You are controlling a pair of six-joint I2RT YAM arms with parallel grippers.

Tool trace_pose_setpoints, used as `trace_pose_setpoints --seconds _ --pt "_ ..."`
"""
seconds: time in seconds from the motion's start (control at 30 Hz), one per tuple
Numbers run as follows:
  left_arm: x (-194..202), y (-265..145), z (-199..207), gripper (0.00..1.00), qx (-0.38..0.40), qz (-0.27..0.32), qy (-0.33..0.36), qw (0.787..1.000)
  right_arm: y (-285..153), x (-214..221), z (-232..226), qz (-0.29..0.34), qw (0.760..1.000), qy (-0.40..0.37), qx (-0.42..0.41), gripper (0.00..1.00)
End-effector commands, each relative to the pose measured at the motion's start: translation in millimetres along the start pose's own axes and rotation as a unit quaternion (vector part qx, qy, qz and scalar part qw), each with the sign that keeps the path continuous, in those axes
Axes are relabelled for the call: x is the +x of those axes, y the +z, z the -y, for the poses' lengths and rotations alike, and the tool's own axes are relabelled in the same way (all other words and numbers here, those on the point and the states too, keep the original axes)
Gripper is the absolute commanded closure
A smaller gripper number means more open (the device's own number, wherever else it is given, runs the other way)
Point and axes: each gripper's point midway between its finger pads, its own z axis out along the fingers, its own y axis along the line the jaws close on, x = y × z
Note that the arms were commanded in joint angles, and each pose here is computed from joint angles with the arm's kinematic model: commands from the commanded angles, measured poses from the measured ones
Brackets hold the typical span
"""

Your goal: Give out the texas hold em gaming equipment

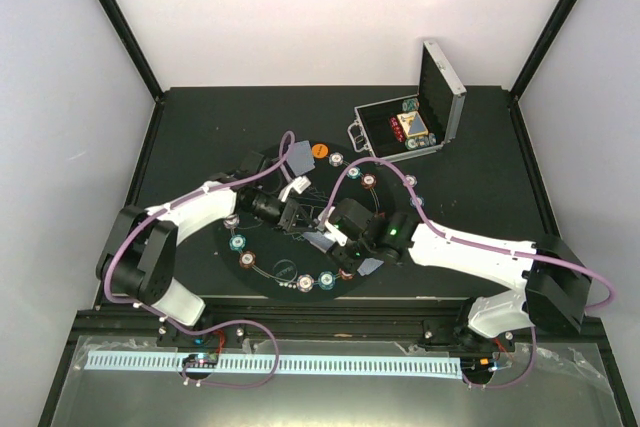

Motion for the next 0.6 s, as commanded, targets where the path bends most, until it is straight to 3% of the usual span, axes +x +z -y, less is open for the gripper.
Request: trace_pose_setpoints --seconds 0.0,0.4,0.57 --pt "-7.4 -15.1 -0.1 0.98 -0.011 0.030 0.013 0.999 -7.7 -7.3 6.1 0.027 0.999 0.017 0.020 0.45" --pt "-23.9 -75.0 -38.3 0.98 -0.124 0.115 0.004 0.986 -6.1 3.8 37.0 0.025 0.995 0.082 0.056 0.45" --pt "-43.9 -118.9 -56.4 0.98 -0.286 0.154 0.069 0.943 -9.5 7.1 54.8 0.031 0.991 0.107 0.072 0.45"
